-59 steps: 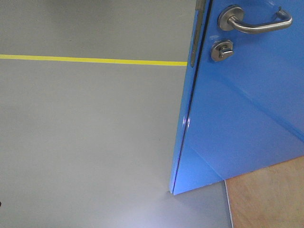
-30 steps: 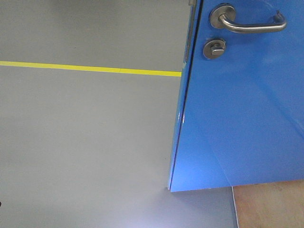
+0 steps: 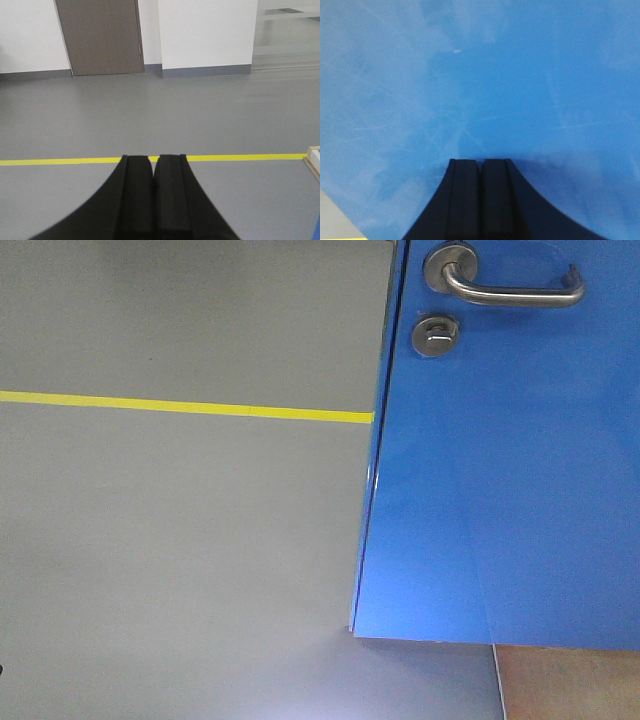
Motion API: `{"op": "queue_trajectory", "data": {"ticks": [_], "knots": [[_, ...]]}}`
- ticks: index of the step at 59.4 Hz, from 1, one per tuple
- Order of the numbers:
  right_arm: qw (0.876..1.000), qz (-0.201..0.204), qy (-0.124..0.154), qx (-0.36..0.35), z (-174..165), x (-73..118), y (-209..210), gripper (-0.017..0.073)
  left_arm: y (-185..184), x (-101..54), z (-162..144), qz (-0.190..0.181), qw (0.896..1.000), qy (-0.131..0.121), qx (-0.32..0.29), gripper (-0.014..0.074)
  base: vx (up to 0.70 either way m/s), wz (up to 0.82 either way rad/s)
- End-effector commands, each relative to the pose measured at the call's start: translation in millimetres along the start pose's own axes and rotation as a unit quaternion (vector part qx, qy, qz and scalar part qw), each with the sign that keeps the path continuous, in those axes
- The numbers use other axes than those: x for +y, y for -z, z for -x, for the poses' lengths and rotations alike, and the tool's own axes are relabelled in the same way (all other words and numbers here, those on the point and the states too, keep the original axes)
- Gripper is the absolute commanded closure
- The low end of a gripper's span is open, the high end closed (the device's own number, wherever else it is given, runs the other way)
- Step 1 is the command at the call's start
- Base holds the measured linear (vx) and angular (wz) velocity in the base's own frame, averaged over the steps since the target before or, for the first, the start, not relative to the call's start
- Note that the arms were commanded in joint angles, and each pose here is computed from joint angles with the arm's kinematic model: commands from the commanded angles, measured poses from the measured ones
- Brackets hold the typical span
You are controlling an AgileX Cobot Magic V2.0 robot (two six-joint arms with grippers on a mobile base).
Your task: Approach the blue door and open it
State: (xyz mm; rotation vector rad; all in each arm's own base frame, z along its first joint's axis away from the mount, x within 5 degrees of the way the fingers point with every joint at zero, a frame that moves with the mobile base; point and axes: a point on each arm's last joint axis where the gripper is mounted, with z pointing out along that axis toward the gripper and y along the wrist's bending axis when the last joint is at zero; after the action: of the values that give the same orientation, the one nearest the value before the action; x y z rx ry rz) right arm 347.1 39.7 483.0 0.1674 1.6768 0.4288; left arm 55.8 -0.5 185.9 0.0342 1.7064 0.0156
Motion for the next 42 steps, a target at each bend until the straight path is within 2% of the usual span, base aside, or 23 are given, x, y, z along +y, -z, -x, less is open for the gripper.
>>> {"op": "queue_trajectory", "data": {"ticks": [1, 17, 42], "knots": [[0.997, 0.014, 0.008, -0.073, 25.4, 8.3, 16.9, 0.0567, 0.8, -0.2, 6.3, -0.002, 0.999, 0.001, -0.045, 0.0524, 0.22, -0.04], [0.997, 0.014, 0.008, -0.073, 25.4, 8.3, 16.9, 0.0567, 0.8, -0.2, 6.3, -0.002, 0.999, 0.001, -0.045, 0.0524, 0.14, -0.08], [0.997, 0.014, 0.008, -0.073, 25.4, 8.3, 16.9, 0.0567, 0.8, -0.2, 6.3, -0.002, 0.999, 0.001, -0.045, 0.0524, -0.01, 0.00]]}}
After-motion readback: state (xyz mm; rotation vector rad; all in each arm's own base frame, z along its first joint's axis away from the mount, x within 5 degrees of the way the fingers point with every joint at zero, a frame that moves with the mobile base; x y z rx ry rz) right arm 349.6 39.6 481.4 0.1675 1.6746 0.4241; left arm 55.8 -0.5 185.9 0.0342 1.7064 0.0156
